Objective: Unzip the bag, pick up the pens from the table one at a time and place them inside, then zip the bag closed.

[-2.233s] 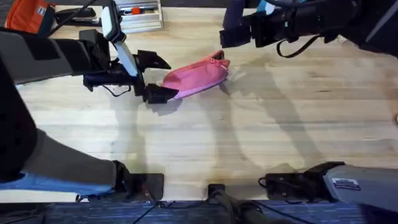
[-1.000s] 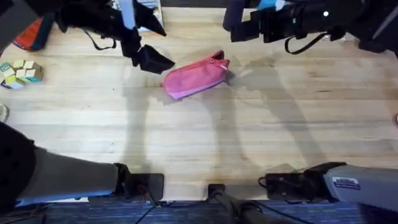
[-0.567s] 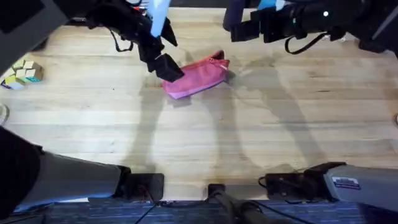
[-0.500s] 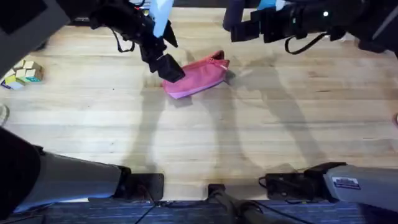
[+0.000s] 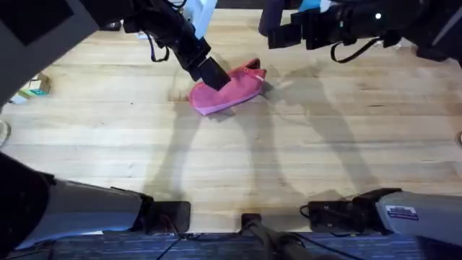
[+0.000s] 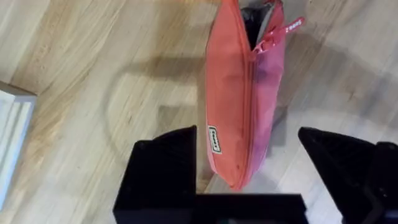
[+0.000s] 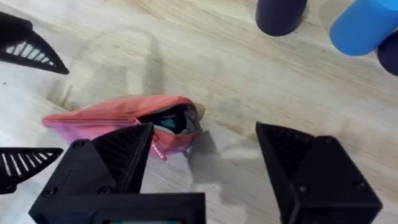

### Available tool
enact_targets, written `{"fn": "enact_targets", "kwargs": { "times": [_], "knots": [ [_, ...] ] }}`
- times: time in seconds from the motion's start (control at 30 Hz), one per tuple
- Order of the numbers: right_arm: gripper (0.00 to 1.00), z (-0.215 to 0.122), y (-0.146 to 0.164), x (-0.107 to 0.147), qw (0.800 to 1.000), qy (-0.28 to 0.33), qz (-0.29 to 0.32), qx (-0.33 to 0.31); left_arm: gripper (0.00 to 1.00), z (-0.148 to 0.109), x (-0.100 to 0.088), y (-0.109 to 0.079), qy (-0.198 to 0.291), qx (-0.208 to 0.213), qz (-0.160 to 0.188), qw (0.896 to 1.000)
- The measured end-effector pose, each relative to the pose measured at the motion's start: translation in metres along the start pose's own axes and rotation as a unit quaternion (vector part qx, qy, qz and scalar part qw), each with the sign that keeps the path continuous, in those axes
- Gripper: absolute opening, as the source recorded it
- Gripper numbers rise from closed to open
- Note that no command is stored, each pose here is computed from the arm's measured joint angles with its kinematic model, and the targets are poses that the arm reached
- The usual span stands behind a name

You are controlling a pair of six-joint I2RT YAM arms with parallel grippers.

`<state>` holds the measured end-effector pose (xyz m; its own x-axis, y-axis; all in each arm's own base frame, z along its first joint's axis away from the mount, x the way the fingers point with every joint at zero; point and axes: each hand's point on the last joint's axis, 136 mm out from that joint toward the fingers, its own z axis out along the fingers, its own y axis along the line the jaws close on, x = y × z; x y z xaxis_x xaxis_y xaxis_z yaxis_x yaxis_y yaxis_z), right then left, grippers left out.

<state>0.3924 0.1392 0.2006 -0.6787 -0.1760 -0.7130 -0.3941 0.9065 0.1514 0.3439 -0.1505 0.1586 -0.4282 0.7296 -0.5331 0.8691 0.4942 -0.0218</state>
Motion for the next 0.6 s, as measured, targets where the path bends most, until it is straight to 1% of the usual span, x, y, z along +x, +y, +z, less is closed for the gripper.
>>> {"fn": "enact_targets", "kwargs": {
  "times": [0.23,0.4,0.5,0.6],
  "knots": [
    [0.997,0.000,0.000,0.000,1.000,0.000,0.000,0.000,0.993,0.001,0.000,0.001,0.002,-0.002,-0.018,1.000],
    [0.997,0.000,0.000,0.000,1.000,0.000,0.000,0.000,0.993,0.002,-0.003,0.006,-0.005,-0.009,-0.015,1.000],
    [0.997,0.000,0.000,0.000,1.000,0.000,0.000,0.000,0.993,0.008,-0.003,0.009,-0.005,-0.009,-0.016,1.000],
    [0.997,0.000,0.000,0.000,1.000,0.000,0.000,0.000,0.994,0.019,0.002,0.011,0.005,0.000,-0.021,1.000]
  ]
}}
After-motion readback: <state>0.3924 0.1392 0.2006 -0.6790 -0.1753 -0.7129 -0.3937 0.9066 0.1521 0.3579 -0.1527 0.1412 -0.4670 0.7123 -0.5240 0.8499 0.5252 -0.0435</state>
